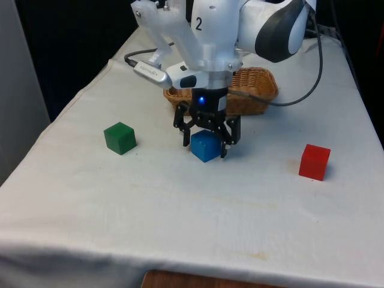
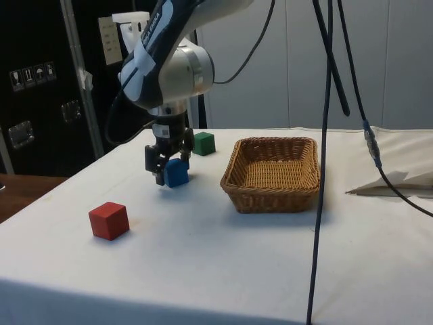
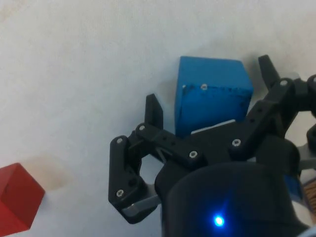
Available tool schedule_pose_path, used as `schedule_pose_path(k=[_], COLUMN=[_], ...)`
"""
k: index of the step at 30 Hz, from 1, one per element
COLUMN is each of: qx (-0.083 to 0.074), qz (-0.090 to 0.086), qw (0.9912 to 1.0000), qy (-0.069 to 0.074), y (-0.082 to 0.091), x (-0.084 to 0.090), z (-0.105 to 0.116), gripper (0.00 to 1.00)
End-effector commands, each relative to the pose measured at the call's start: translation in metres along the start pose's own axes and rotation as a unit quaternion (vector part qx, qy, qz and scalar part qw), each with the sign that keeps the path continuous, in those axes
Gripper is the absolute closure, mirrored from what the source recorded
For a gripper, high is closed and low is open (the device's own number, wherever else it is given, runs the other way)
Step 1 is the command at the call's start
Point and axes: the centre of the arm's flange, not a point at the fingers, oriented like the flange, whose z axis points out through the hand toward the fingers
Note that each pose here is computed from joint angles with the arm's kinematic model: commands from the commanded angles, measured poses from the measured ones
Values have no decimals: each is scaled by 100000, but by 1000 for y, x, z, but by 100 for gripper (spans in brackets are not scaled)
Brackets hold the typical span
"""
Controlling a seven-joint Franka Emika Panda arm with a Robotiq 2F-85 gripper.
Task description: Pick up exactly two blocks and place them into the basket.
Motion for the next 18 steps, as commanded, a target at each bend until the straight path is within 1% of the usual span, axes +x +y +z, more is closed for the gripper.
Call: schedule_pose_path(k=[1, 2, 3, 7, 8, 9, 11, 12, 17, 18], qx=[231, 231, 191, 191, -46, 217, 146, 100, -34, -337], qz=[149, 199, 193, 243, 94, 214, 328, 331, 394, 365], qw=[99999, 99999, 99999, 99999, 100000, 99999, 99999, 99999, 99998, 99999], qy=[300, 300, 271, 271, -31, 241, 296, 414, 517, 9], y=[1, 1, 1, 1, 1, 0, 2, 3, 6, 6], x=[1, 1, 1, 1, 0, 1, 1, 1, 1, 0], z=[1, 1, 1, 1, 0, 2, 1, 1, -2, 0], gripper=[0, 0, 8, 52, 64, 64, 87, 100, 99, 99])
